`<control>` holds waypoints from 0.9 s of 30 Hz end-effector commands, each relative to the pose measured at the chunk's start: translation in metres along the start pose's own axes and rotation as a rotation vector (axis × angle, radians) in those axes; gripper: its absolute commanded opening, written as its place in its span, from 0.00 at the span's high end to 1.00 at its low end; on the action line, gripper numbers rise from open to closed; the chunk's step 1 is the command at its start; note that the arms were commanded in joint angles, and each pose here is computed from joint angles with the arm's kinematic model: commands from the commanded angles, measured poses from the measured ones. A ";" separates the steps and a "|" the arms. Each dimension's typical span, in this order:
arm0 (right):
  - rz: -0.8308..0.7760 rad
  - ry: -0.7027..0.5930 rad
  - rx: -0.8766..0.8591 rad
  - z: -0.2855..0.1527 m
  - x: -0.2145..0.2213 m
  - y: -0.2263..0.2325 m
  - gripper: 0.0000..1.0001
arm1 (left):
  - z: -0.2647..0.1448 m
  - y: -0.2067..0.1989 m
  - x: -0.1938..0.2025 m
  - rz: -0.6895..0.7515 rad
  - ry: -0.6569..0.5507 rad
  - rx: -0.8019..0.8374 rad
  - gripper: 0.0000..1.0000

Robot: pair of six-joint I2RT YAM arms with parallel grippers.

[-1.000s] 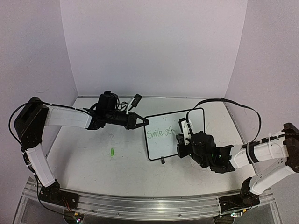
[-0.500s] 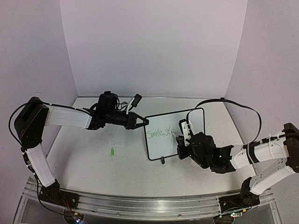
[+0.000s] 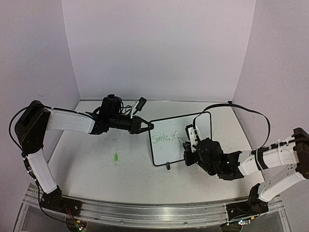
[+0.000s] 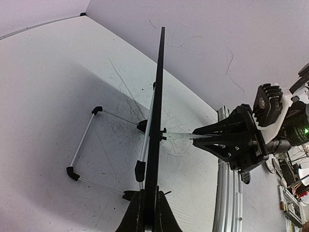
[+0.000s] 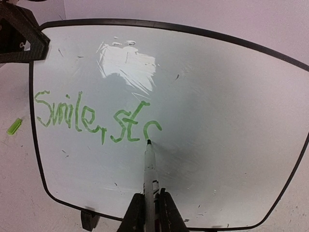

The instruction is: Write a sentence on the whiteboard

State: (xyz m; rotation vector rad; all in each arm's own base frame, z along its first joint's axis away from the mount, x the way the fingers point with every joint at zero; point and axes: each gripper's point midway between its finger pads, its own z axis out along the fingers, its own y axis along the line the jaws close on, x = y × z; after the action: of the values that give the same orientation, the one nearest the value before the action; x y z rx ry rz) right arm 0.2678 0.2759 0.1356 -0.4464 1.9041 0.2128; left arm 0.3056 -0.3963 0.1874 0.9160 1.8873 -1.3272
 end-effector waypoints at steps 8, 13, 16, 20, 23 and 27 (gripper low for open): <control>0.017 -0.059 0.081 0.002 -0.020 -0.012 1.00 | -0.007 -0.013 -0.007 0.027 0.002 0.005 1.00; 0.015 -0.074 0.068 0.003 -0.025 -0.008 1.00 | -0.007 -0.013 -0.007 0.027 0.002 0.007 1.00; 0.012 -0.077 0.060 0.004 -0.027 -0.006 1.00 | -0.006 -0.013 -0.008 0.028 0.001 0.007 1.00; 0.012 -0.077 0.062 0.004 -0.027 -0.006 1.00 | -0.006 -0.013 -0.007 0.028 0.002 0.008 1.00; 0.009 -0.074 0.065 0.004 -0.025 -0.007 1.00 | -0.006 -0.013 -0.007 0.028 0.003 0.008 1.00; 0.004 -0.047 0.068 0.003 -0.017 -0.009 1.00 | -0.006 -0.013 -0.006 0.027 0.004 0.006 1.00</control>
State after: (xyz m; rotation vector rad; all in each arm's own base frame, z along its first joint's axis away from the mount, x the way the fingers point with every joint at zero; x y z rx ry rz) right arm 0.2736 0.2742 0.1437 -0.4279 1.8686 0.1759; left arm 0.3050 -0.3958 0.1876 0.9146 1.8932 -1.3246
